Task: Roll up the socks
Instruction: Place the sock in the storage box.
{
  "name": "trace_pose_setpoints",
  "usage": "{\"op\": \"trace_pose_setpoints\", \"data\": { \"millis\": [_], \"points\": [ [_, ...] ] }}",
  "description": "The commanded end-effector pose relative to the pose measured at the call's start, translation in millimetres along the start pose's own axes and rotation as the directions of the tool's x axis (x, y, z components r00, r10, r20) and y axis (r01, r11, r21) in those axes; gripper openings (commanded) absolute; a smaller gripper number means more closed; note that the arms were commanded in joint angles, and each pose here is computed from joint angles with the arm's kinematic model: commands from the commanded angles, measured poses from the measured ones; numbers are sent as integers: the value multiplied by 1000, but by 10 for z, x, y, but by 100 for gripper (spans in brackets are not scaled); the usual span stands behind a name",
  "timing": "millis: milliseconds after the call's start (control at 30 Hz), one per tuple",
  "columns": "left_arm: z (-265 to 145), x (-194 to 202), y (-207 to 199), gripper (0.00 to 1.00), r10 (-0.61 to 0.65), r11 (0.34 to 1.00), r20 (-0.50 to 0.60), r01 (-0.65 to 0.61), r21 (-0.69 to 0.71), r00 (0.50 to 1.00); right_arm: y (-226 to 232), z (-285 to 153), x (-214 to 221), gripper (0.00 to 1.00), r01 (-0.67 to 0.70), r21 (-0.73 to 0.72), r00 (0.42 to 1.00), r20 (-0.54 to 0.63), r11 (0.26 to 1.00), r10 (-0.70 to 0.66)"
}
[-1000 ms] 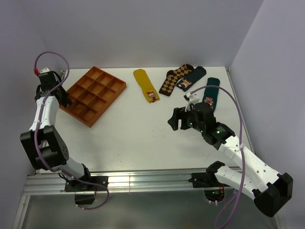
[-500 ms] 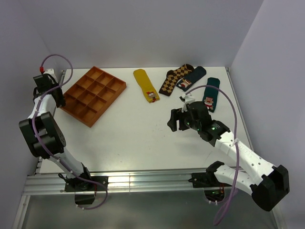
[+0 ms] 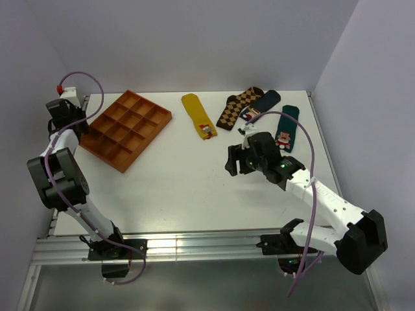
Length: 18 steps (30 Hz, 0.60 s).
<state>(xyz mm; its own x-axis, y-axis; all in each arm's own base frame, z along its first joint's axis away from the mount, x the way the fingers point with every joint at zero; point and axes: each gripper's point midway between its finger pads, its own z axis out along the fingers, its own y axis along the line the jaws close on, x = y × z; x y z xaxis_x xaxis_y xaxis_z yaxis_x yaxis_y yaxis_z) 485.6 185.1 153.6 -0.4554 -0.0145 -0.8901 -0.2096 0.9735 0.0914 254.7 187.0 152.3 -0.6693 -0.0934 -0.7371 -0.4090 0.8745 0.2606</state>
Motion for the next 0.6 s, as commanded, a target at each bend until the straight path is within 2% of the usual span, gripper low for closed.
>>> {"op": "trace_pose_setpoints", "data": {
  "millis": [0,567],
  "points": [
    [104,16,-84,0,27,998,54,-29,48,998,98,-25,-206,76,14,-29,1000,29,999,-13],
    [146,485,-53,0,52,998,-57,-50,34,997,86,17,-199,74,27,-28,999,20,999,-27]
  ]
}}
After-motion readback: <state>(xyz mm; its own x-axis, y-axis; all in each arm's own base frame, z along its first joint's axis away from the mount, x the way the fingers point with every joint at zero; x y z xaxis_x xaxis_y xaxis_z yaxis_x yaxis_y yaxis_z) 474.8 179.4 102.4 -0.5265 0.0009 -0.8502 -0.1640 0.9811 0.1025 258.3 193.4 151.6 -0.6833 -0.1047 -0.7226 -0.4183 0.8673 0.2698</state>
